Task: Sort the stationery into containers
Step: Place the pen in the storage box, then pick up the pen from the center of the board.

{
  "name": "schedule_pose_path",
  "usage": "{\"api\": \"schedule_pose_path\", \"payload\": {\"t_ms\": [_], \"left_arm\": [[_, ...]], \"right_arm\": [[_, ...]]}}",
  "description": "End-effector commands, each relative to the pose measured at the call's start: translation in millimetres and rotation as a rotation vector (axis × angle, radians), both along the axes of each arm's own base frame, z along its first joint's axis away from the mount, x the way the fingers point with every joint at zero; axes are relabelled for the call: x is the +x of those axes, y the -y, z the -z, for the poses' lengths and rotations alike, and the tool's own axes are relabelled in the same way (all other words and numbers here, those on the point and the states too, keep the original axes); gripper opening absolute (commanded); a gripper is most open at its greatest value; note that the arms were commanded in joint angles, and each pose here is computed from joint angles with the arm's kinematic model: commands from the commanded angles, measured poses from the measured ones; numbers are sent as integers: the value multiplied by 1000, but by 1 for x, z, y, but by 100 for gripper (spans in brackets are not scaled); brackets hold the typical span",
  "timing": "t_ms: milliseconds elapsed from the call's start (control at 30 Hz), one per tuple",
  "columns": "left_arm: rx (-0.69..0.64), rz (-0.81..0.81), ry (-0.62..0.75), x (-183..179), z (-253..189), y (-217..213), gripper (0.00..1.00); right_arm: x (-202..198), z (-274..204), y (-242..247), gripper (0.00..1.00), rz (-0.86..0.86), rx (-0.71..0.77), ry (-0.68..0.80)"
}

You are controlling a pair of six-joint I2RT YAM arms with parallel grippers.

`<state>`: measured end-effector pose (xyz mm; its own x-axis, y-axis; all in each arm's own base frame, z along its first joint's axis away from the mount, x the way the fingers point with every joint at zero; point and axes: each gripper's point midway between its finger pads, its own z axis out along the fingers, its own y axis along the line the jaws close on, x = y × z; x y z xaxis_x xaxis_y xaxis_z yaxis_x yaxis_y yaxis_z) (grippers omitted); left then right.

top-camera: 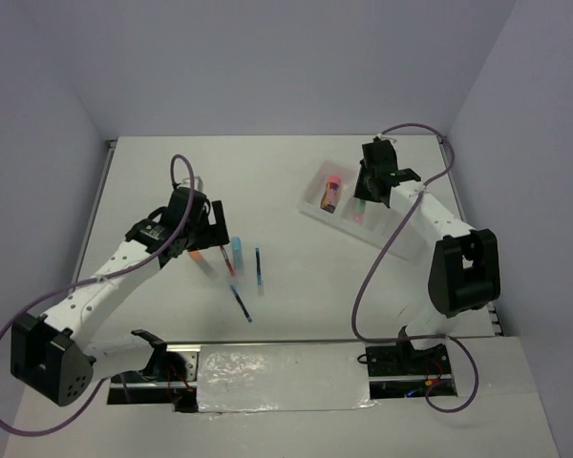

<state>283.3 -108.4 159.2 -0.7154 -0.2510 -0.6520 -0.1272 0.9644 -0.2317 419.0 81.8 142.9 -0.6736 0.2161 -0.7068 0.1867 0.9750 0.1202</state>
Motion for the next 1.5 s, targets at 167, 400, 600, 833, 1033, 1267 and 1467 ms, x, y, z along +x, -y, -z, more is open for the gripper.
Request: {"api": "schedule_pose_path", "payload": {"t_ms": [167,400,600,833,1033,1267,1467], "left_arm": [[-24,-25,22,33,3,37,99],[43,-73,-73,45,38,39,95],[72,-67,-131,49,63,54,85],[178,-340,-121,30,69,5,83],[220,-496,-180,18,89,-30,80],[179,-547,-243,20,122,-50,67],[182,-544,-276,15,138,-52,59]], "right_arm": [[30,0,33,52,82,-30,-38],[30,-10,30,100,62,-34,-54],[-2,-41,6,99,-23,5,38],[-40,-45,-31,98,-141,14,65],[-59,-48,-72,98,-262,16,65],[-73,-48,-104,98,-348,3,61],[-78,-44,-117,97,-386,-8,46]]}}
